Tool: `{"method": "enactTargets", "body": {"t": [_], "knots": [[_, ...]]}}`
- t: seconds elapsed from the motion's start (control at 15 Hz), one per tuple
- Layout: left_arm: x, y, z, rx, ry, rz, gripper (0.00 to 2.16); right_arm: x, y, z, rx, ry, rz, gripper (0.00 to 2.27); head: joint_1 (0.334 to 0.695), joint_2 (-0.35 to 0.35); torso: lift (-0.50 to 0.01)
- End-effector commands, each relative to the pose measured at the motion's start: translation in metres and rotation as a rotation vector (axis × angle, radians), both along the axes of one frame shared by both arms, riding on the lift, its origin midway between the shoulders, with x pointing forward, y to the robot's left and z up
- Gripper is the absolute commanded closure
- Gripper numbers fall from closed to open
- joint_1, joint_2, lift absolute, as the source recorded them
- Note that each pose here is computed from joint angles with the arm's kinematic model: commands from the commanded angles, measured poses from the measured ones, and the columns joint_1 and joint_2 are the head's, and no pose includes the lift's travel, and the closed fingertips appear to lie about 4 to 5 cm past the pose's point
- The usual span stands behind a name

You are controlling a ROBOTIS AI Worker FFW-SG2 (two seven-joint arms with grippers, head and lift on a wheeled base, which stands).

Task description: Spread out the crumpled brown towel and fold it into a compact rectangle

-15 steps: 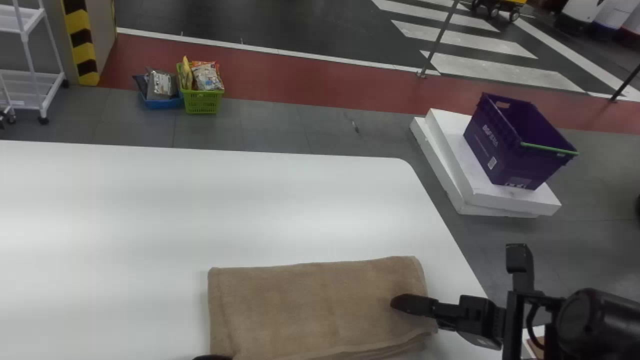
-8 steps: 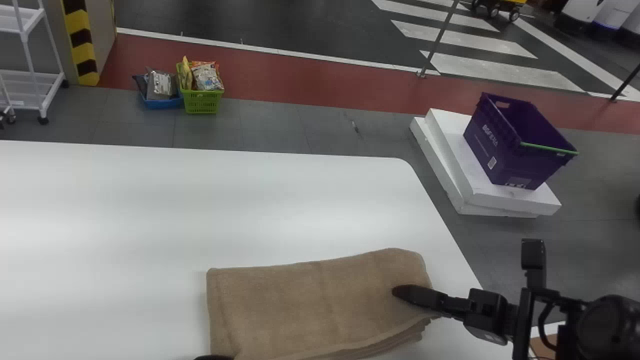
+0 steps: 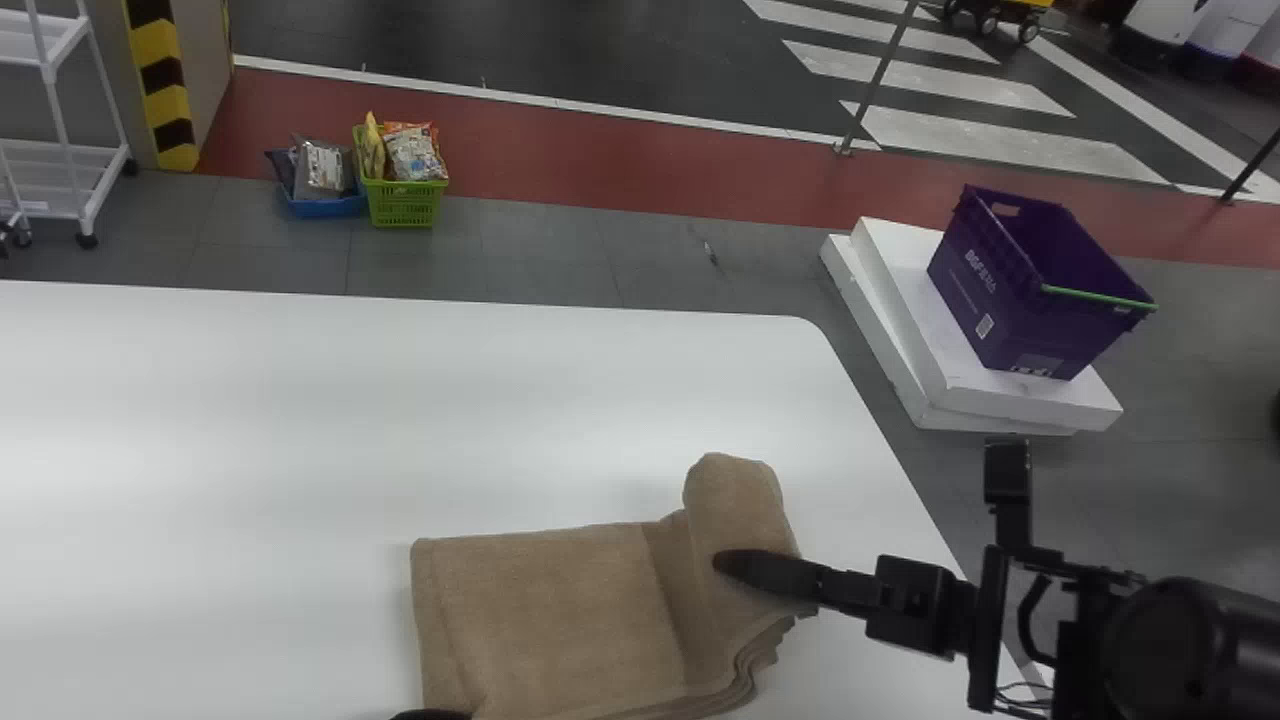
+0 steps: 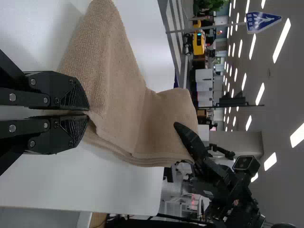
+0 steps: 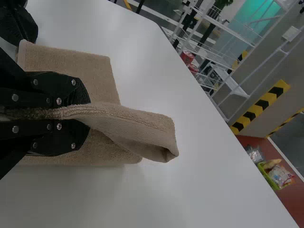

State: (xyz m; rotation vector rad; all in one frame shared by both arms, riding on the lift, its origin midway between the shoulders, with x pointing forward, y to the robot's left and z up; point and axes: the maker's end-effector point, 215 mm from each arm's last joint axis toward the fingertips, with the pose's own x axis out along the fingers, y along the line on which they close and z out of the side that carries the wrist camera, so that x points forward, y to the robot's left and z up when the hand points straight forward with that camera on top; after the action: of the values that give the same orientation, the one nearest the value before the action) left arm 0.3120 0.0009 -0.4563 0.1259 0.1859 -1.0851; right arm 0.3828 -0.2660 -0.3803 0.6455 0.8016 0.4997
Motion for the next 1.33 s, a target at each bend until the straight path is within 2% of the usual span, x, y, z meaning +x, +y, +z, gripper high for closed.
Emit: {"method": "enactTargets", "body": {"t": [0.0,0.33,1.27], "knots": [[0.000,0.001,0.001,-0.001,-0.003,0.001,1.06,0.000,0.025,-0.001,-0.005,0.000,0.050,1.06,0.695,-0.350,-0.127],[0.001,0.002,0.001,-0.001,-0.002,0.004,1.06,-0.002,0.068,0.001,-0.017,-0.010,0.132,1.06,0.695,-0.350,-0.127],[0.001,0.004,0.002,0.000,-0.005,-0.001,1.06,0.001,0.150,-0.002,-0.047,-0.015,0.266,1.06,0.695,-0.207,-0.127]]}}
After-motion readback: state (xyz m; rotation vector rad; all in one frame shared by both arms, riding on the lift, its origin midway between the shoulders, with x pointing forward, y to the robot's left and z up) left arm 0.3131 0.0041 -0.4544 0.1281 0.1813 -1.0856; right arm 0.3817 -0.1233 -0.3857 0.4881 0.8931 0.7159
